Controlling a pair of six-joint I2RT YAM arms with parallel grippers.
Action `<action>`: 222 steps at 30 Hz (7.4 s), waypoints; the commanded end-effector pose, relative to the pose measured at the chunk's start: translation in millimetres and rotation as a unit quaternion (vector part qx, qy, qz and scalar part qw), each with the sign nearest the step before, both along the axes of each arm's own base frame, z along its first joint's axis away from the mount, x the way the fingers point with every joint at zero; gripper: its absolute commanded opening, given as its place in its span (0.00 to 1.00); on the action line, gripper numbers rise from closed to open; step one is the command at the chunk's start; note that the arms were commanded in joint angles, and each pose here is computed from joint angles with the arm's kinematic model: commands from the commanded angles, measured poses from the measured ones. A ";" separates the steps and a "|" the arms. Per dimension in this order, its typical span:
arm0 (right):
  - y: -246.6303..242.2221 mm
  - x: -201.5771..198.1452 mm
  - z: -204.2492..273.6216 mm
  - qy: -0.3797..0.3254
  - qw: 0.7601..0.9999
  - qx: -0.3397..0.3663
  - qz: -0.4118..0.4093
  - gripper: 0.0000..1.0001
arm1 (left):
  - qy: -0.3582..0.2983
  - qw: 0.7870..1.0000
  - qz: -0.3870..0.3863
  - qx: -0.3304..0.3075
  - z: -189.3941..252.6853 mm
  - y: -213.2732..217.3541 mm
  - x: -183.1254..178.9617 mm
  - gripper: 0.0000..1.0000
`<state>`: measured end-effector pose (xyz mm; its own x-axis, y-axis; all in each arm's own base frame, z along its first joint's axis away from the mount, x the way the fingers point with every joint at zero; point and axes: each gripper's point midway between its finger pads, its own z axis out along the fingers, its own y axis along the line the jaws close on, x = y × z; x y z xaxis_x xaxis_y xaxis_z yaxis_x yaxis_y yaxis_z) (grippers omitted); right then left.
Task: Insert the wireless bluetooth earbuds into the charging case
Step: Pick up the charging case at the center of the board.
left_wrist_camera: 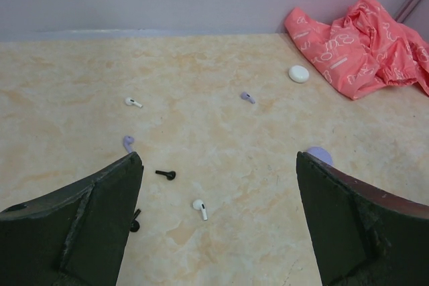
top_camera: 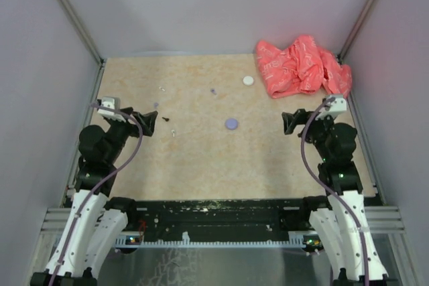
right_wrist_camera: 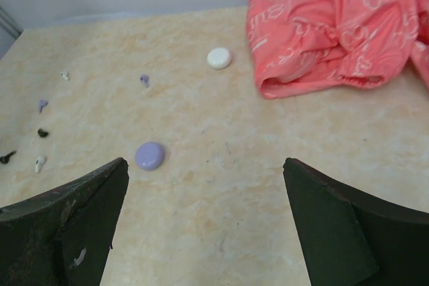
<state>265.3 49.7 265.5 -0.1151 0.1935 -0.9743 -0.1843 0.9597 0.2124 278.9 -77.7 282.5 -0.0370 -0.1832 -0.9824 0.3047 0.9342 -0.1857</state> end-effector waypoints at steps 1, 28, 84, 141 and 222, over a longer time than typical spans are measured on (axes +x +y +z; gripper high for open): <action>33.6 16.2 16.5 0.008 0.996 0.032 0.086 0.98 | 0.034 0.998 -0.045 -0.002 -3.5 -15.0 -1.3 1.00; 160.4 114.2 -125.9 0.206 0.964 -0.070 0.154 0.96 | 0.099 0.986 -0.134 -0.014 -30.1 -45.6 8.2 0.99; 230.6 91.8 -162.1 0.226 0.943 -0.178 0.164 0.42 | 0.145 0.976 -0.152 -0.055 -35.5 -56.0 9.7 1.00; 307.1 -45.7 -9.4 -0.210 0.695 -0.444 0.525 0.49 | 0.297 0.827 -0.460 -0.125 -53.5 -190.0 -60.5 0.46; 298.6 -91.5 77.8 -0.121 0.740 0.242 0.616 0.39 | -0.040 0.867 -0.471 -0.157 21.5 -164.5 -95.1 0.04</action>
